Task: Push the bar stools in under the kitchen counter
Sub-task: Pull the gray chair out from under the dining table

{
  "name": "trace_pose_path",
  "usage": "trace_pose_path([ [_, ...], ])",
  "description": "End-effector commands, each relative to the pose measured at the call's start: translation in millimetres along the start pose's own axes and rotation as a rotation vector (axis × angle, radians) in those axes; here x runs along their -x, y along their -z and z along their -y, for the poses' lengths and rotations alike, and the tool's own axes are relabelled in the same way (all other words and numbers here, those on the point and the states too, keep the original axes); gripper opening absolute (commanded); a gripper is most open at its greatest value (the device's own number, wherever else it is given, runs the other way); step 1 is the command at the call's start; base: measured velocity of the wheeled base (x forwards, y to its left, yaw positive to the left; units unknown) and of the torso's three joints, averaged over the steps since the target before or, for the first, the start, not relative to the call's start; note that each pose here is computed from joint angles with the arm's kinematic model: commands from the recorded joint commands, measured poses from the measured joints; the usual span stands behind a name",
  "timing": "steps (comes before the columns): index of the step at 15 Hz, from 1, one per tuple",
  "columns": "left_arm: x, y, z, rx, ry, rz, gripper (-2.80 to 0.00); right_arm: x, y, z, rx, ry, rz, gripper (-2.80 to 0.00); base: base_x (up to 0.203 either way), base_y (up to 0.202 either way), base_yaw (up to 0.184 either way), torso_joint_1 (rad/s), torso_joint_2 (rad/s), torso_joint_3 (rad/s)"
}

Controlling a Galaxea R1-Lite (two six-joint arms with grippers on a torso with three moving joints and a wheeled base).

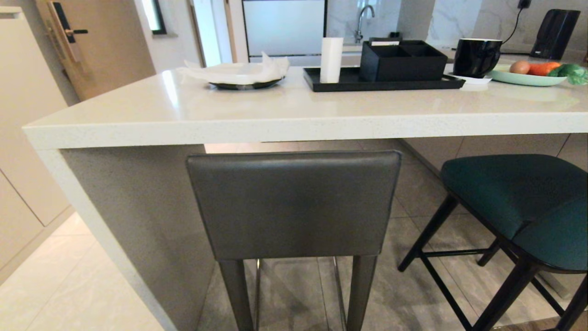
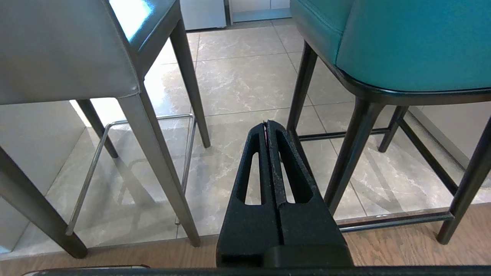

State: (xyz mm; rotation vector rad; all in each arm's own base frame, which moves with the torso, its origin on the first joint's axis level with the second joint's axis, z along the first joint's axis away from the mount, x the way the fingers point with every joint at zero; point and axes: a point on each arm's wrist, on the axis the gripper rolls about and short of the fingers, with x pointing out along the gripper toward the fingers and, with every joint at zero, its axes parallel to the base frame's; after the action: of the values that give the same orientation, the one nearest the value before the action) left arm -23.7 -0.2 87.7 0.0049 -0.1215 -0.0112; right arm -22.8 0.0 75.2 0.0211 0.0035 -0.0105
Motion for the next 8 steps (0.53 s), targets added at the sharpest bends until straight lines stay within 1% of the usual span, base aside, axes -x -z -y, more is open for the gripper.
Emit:
trace_pose_path([
  [1,-2.0,11.3,0.0,0.0,0.001,-0.04,-2.8,-0.1,0.4,0.0,0.0,0.0,-0.001,-2.8,0.0,0.0,0.0,0.005,0.02,0.034],
  [8,-2.0,11.3,0.0,0.0,0.0,-0.04,-2.8,0.0,0.1,0.0,0.0,0.0,0.0,-2.8,0.0,0.0,0.0,0.0,0.0,0.0],
])
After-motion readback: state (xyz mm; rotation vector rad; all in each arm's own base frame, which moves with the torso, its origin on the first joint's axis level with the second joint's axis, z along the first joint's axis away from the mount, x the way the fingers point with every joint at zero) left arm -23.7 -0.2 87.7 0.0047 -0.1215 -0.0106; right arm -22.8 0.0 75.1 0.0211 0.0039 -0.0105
